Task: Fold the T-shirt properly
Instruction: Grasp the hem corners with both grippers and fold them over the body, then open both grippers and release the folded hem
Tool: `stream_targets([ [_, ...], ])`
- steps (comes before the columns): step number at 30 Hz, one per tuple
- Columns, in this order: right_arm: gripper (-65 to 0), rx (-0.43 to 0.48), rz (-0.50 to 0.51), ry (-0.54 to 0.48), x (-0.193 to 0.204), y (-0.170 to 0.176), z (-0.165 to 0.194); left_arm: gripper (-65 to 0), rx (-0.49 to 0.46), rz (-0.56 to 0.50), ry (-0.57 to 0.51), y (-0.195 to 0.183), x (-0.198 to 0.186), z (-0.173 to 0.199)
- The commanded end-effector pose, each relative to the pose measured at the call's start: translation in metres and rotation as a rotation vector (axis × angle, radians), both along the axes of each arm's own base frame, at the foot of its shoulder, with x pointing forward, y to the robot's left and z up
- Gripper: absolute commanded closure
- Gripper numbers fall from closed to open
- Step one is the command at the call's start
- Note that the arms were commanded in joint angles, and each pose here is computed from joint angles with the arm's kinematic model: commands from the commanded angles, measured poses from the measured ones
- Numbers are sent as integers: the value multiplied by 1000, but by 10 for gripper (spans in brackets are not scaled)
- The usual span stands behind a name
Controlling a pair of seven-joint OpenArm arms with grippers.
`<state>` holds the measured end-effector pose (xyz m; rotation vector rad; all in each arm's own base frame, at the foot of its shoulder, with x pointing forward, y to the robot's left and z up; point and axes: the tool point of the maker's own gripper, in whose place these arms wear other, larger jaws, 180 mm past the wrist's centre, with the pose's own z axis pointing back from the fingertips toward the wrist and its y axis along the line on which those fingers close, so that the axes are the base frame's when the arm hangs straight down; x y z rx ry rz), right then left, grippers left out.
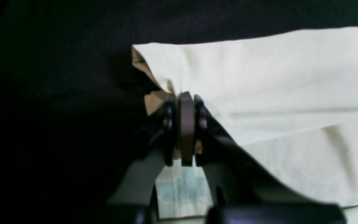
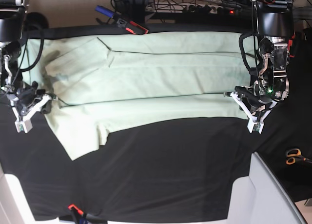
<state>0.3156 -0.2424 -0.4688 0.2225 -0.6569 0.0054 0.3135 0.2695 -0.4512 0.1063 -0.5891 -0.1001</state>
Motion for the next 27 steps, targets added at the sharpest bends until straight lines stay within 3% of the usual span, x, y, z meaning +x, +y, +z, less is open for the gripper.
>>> stream_targets([
  [1, -33, -10, -7, -46, 13, -9, 15, 0, 22, 4, -45, 9, 12, 15],
  [5, -180, -17, 7, -52, 16, -7, 22, 0, 49, 6, -41, 21, 11, 20],
  [7, -258, -22, 15, -67, 18, -5, 27, -37, 59, 26, -9, 30, 6, 20],
  [12, -415, -13, 32, -81, 21, 6, 34, -304, 64, 77, 8, 47, 1, 24],
  [14, -422, -11, 8, -94, 23, 1, 40, -376, 64, 75, 24, 46, -1, 22],
  [18, -422, -6, -3, -115, 30, 2, 49, -447, 53, 71, -6, 41, 5, 30],
  [23, -427, -1, -6, -149, 54, 1, 63, -469, 61, 167, -110, 72, 12, 65],
  [27, -424, 34, -37, -111, 69, -2, 54, -467, 78, 231, -142, 96, 9, 79],
])
